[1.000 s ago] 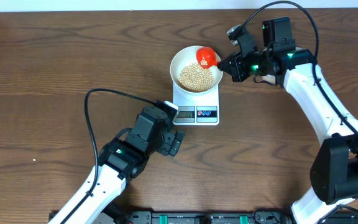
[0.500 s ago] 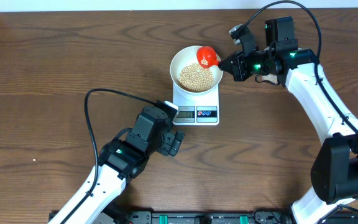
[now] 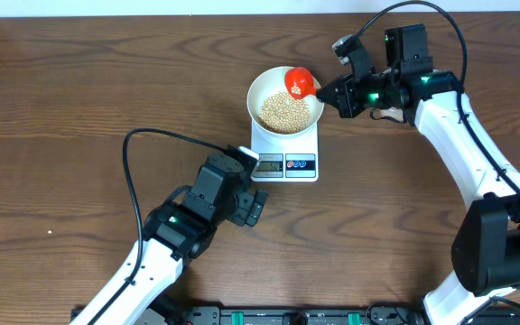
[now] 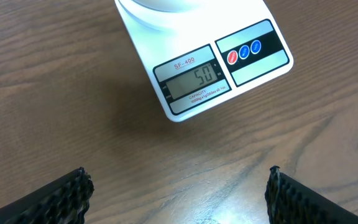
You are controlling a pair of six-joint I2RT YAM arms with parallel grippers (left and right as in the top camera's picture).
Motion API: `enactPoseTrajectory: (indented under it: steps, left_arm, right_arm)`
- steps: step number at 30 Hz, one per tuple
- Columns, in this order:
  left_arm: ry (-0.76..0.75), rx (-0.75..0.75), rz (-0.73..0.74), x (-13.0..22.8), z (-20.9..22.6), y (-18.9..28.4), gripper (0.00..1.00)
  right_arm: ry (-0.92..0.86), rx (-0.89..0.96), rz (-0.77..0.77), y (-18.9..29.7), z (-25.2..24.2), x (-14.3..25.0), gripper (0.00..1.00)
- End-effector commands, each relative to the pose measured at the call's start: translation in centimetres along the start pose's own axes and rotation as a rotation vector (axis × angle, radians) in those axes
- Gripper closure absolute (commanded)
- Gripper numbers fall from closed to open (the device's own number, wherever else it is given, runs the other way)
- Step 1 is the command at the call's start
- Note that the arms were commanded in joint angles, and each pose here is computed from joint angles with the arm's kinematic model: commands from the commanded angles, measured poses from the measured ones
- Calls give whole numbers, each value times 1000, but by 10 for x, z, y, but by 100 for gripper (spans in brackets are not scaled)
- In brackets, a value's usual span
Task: Scoop item into bowl and weigh 50g on scale
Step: 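Move the empty red scoop right back over the soybean tub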
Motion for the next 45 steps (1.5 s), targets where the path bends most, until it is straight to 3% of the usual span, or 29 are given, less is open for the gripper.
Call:
enactPoseTrajectory:
  steps: [1,10,21,34,45]
  left_arm:
    - [3,-6,-16,-7,1,2,9]
    - [2,-5,-16,-7,1,2,9]
    - [3,-6,-16,-7,1,2,9]
    - [2,-6,-16,-7,1,2,9]
    - [3,-6,-16,-7,1,2,8]
  right_arm:
    - [-17,-110,-60,23,17,-18,99]
    - [-136,-291,-176,89,-11,-35,99]
    - [-349,-72,-360,185,-115,-19,99]
    - [-413,330,-142,168,-157,34,99]
    - [-258,738,9,139,-168,34,99]
Point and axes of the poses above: each gripper's point midway between its finger pads, its own y axis back along the fingers, its own z axis along the line the jaws close on, x = y × z, the point moved 2 cm from there along y, back along the fingers, and after that the axes turned 11 degrees about -y, right-handed, at the moved point
